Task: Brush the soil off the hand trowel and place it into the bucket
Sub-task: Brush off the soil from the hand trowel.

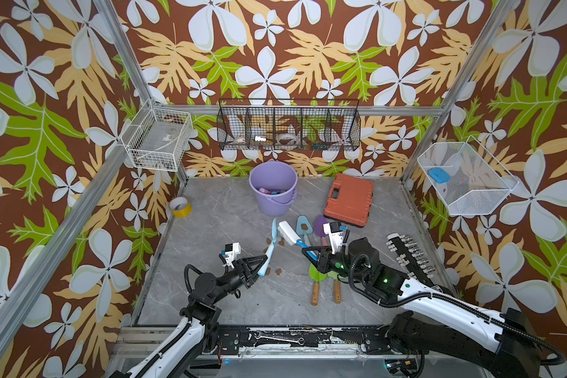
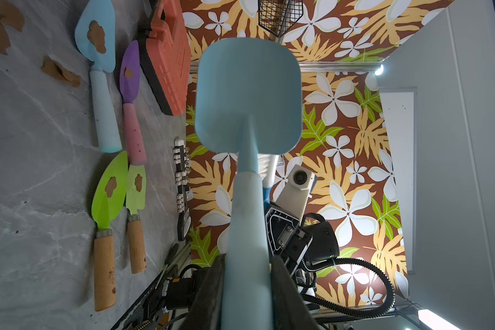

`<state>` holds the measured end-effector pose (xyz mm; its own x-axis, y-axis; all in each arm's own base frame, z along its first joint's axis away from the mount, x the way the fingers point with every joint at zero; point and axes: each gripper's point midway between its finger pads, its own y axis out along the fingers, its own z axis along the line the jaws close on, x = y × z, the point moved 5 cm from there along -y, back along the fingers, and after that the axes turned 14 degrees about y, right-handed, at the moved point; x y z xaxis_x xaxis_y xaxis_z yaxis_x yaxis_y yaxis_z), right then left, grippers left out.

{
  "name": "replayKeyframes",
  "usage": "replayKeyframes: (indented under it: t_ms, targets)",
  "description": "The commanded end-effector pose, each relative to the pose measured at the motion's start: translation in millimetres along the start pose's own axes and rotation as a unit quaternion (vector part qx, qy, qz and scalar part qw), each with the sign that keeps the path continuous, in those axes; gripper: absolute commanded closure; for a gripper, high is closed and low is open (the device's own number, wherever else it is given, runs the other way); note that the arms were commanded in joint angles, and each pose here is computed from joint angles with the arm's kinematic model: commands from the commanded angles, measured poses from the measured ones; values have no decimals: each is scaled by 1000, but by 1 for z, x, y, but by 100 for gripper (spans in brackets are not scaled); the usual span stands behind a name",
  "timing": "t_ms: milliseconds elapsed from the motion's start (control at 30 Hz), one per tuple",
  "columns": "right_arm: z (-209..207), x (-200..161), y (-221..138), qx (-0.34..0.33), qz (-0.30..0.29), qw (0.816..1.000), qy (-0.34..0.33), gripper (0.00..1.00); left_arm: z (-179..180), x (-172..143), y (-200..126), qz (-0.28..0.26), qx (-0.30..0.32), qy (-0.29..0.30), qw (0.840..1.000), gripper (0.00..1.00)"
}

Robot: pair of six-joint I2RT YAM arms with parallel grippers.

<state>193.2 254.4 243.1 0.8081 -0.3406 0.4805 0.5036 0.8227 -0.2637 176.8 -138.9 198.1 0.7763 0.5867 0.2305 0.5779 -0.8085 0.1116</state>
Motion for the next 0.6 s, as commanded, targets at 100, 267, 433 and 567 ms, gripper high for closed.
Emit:
replayKeyframes:
  t_ms: [100,267,433,567]
  targets:
    - [-4,-14,3,9,18,1000,8,100,-5,4,0,-2,-14,20,1000,100]
    - [-21,-15,1,-45,13,999,2,100,-5,9,-2,-7,-13,24,1000,100]
    - [-16,-5,4,-56,-3,998,-12,100,-8,11,-2,-3,-10,30,999,100]
    - [2,5,3,-30,-15,999,-24,100,-5,11,-1,0,3,36,999,100]
